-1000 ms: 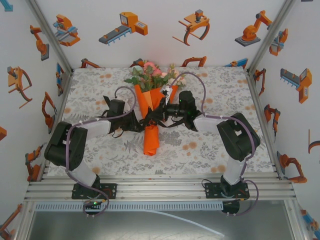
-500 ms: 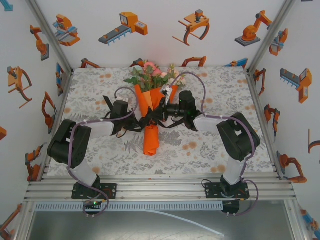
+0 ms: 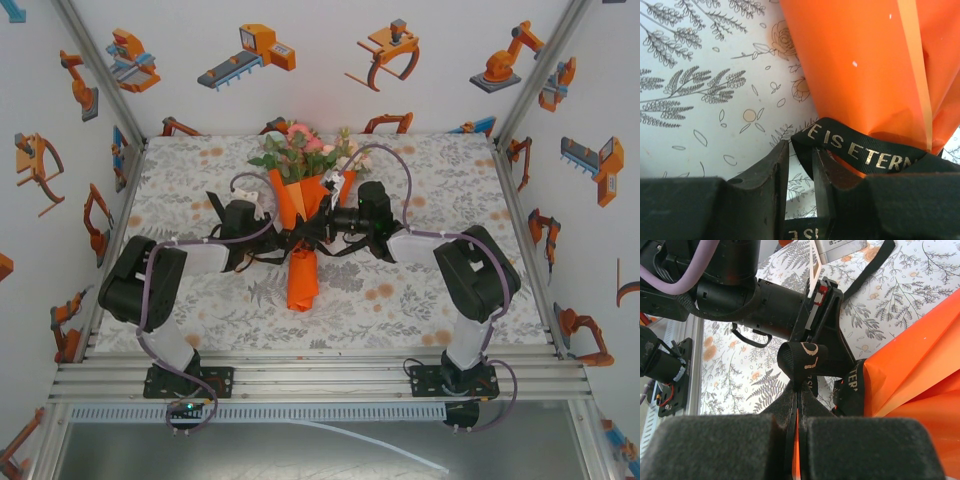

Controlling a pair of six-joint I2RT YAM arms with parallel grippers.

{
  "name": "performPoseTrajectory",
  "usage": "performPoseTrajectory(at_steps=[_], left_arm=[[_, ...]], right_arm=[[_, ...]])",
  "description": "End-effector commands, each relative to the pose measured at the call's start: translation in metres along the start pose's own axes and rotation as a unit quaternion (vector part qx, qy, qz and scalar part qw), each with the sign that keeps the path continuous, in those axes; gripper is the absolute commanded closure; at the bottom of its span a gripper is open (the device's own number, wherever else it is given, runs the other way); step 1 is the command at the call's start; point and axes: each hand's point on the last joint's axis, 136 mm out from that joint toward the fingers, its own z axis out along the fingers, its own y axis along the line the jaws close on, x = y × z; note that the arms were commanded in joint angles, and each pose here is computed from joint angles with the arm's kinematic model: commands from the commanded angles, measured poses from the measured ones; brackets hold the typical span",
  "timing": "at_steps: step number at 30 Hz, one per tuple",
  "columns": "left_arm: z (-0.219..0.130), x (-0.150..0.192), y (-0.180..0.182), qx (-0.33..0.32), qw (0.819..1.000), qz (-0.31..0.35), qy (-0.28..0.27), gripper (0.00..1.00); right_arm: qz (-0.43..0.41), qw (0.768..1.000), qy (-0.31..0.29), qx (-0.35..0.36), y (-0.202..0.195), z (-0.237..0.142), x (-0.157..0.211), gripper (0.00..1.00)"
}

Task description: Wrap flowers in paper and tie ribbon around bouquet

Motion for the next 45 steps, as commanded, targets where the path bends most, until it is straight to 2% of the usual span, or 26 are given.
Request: performPoseTrajectory(at_steps=[1,4,7,10,14,18,21,27,30,31,32,35,38,41,45], left_arm=[[0.005,0.005,0.001,0.013,1.000,0.002,-0.001,0.70],[0.005,0.004,-0.007,0.038,0.999,0.001,-0.007,0.69],[0.008,0.004,-0.004,0.033,0.999,-0.003,-0.006,0.70],[0.008,0.002,0.000,0.030,0.999,-0.017,-0.010,0.75],[-0.004,-0.008,-0.004,0.027,0.999,-0.015,-0.023,1.00],[-0.041,-0.032,-0.010,0.008,0.999,-0.008,-0.046,1.00],[-0.070,-0.037,-0.013,-0.011,0.999,-0.024,-0.035,1.00],[-0.109,-0.018,-0.030,0.007,0.999,-0.038,-0.008,1.00],[-0.109,-0.006,-0.016,-0.037,0.999,-0.015,0.000,1.00],[-0.105,-0.005,-0.010,-0.050,0.999,-0.003,0.000,0.91],[-0.099,-0.007,-0.007,-0.055,0.998,0.024,-0.005,0.78],[-0.074,-0.018,-0.006,-0.066,0.988,0.139,-0.013,0.66],[-0.044,-0.025,-0.007,-0.050,0.979,0.198,0.001,0.62],[-0.016,-0.023,-0.012,-0.004,0.974,0.225,0.010,0.59],[-0.001,-0.019,-0.022,0.042,0.970,0.240,0.010,0.55]], right_arm=[[-0.029,0.999,-0.026,-0.017,0.014,-0.004,-0.025,1.00],[-0.029,0.999,-0.026,-0.019,0.014,-0.004,-0.025,1.00],[-0.031,0.999,-0.026,-0.019,0.015,-0.004,-0.026,1.00],[-0.030,0.999,-0.026,-0.018,0.014,-0.004,-0.026,1.00],[-0.029,0.999,-0.026,-0.014,0.014,-0.004,-0.025,1.00],[-0.030,0.999,-0.027,0.002,0.010,-0.006,-0.023,1.00],[-0.029,0.999,-0.026,0.027,0.001,-0.007,-0.022,1.00],[-0.010,0.995,-0.014,0.098,-0.026,-0.007,-0.020,1.00],[-0.014,0.995,-0.012,0.093,-0.025,-0.005,-0.021,1.00],[-0.016,0.996,-0.013,0.091,-0.024,-0.005,-0.022,1.00],[-0.015,0.996,-0.013,0.089,-0.023,-0.005,-0.022,1.00],[-0.017,0.997,-0.012,0.081,-0.018,-0.007,-0.022,1.00],[-0.016,0.997,-0.010,0.073,-0.013,-0.008,-0.021,1.00],[-0.020,0.998,-0.010,0.066,-0.009,-0.009,-0.022,1.00],[-0.027,0.998,-0.001,0.051,-0.004,-0.009,-0.022,1.00]])
